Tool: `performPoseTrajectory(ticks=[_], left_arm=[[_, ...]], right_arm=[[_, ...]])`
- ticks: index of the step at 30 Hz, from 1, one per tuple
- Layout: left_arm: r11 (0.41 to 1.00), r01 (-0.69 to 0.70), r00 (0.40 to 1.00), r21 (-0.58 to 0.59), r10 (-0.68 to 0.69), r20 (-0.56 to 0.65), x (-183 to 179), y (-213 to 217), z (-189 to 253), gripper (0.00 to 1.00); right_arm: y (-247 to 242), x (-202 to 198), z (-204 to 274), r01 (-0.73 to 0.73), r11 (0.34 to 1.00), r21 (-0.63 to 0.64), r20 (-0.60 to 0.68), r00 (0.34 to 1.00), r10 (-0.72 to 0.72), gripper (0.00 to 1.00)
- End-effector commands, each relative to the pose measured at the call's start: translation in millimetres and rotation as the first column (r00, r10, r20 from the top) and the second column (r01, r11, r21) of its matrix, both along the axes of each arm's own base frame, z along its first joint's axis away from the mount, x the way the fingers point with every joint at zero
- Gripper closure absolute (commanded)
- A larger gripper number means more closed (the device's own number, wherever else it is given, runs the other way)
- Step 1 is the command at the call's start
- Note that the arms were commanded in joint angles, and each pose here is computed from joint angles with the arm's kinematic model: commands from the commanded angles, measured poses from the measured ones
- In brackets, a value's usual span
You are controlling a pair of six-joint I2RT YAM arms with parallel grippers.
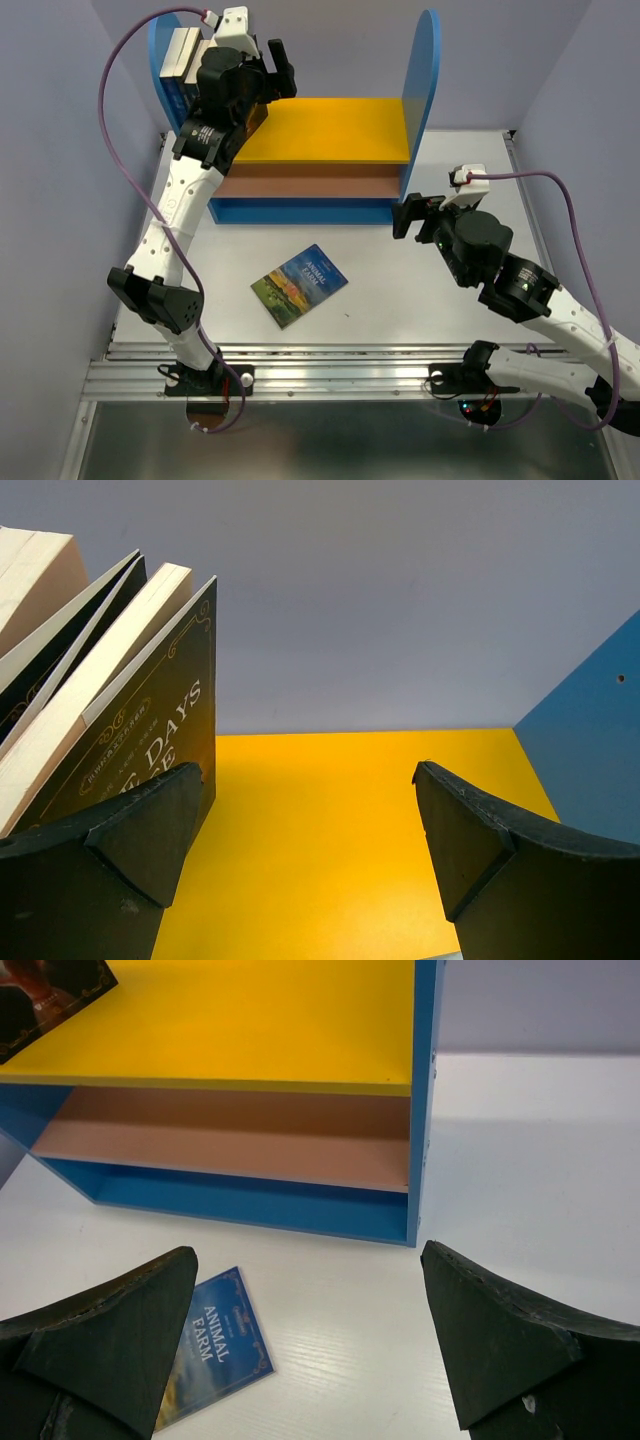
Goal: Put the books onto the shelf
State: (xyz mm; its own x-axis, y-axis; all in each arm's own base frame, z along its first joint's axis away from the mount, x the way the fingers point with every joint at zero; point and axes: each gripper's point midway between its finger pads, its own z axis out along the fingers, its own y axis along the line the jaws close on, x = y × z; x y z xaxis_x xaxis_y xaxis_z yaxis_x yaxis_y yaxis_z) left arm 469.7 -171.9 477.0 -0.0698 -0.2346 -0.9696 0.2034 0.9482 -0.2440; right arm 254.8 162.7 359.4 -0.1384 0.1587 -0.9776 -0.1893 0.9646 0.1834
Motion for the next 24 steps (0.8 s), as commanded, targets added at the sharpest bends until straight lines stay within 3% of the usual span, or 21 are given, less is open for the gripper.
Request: performPoseTrajectory(ticks=[1,7,24], left_arm=[[0.999,0.023,0.996,-0.027,-0.02,0.09,-15.8,1.0,33.7,0.01],[1.0,0.018,0.997,-0.026,-0.016,0.078,-11.5,0.0,28.6,0.01],[0.978,0.205,0.976,0.032,-0.207,0.074,-27.5,-40.9,19.2,0.01]], right_arm=[[-1.1,-1.3,1.7,-0.002,1.0,0.009,0.012,1.0,0.002,0.0],[-1.1,-1.3,1.7,-0.002,1.0,0.008,0.013,1.0,0.002,0.0],[0.7,0.0,-0.1,-0.004,1.0,-0.003,0.009,1.0,0.004,0.0]])
